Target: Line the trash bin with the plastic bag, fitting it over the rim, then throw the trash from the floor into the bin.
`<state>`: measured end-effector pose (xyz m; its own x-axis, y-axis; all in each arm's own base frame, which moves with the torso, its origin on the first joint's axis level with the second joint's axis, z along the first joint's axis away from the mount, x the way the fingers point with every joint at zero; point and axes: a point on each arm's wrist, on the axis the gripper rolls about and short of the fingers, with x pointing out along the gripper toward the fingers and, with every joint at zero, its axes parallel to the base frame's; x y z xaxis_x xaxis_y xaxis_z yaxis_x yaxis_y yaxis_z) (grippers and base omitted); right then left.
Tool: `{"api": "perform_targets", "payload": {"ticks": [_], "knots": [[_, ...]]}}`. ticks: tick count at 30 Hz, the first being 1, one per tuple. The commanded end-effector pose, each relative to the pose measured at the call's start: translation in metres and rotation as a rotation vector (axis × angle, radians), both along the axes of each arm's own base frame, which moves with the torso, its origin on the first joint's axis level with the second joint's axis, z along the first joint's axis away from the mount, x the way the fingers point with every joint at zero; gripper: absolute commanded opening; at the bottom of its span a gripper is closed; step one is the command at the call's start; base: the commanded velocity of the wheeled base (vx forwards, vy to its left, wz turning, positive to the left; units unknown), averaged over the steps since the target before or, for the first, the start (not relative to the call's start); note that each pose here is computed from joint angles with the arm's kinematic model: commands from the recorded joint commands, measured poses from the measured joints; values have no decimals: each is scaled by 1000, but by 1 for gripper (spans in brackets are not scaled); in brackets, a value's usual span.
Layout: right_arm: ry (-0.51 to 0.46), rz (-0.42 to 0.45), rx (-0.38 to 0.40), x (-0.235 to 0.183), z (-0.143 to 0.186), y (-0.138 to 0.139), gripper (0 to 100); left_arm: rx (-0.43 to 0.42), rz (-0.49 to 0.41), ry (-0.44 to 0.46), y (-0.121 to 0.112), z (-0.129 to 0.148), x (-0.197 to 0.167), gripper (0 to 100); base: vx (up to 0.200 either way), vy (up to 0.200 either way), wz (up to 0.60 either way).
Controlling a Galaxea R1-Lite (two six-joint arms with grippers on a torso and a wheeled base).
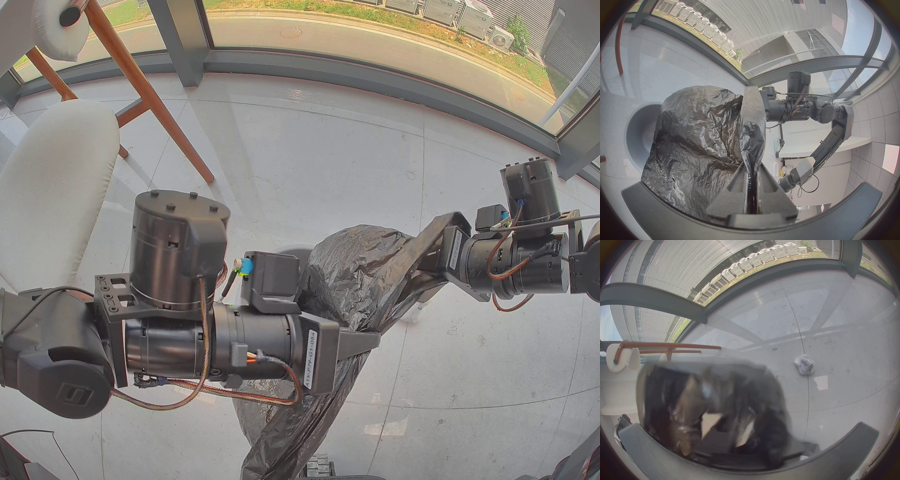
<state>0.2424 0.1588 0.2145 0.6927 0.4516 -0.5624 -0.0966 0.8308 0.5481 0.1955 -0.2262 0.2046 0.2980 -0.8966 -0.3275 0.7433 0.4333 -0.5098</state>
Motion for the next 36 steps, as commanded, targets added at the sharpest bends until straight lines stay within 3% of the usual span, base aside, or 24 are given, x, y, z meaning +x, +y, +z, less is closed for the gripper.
{"api": "perform_targets", "payload": {"ticks": [1, 12, 13, 27, 36], "knots": [[0, 44, -1, -10, 2, 8, 0, 15, 20, 6, 1, -4, 1, 0, 0, 0, 0], [-21, 62, -3, -9, 3, 12, 0, 40, 45, 19, 2, -11, 1, 0, 0, 0, 0], [-24, 62, -1, -8, 4, 13, 0, 41, 45, 20, 3, -11, 0, 100, 0, 0, 0], [-58, 108, -88, 1, 6, 17, 0, 45, 121, 29, 10, -14, 24, 100, 0, 0, 0], [-30, 74, -123, 5, 4, 16, 0, 191, 58, -38, -15, -33, 21, 100, 0, 0, 0]]}}
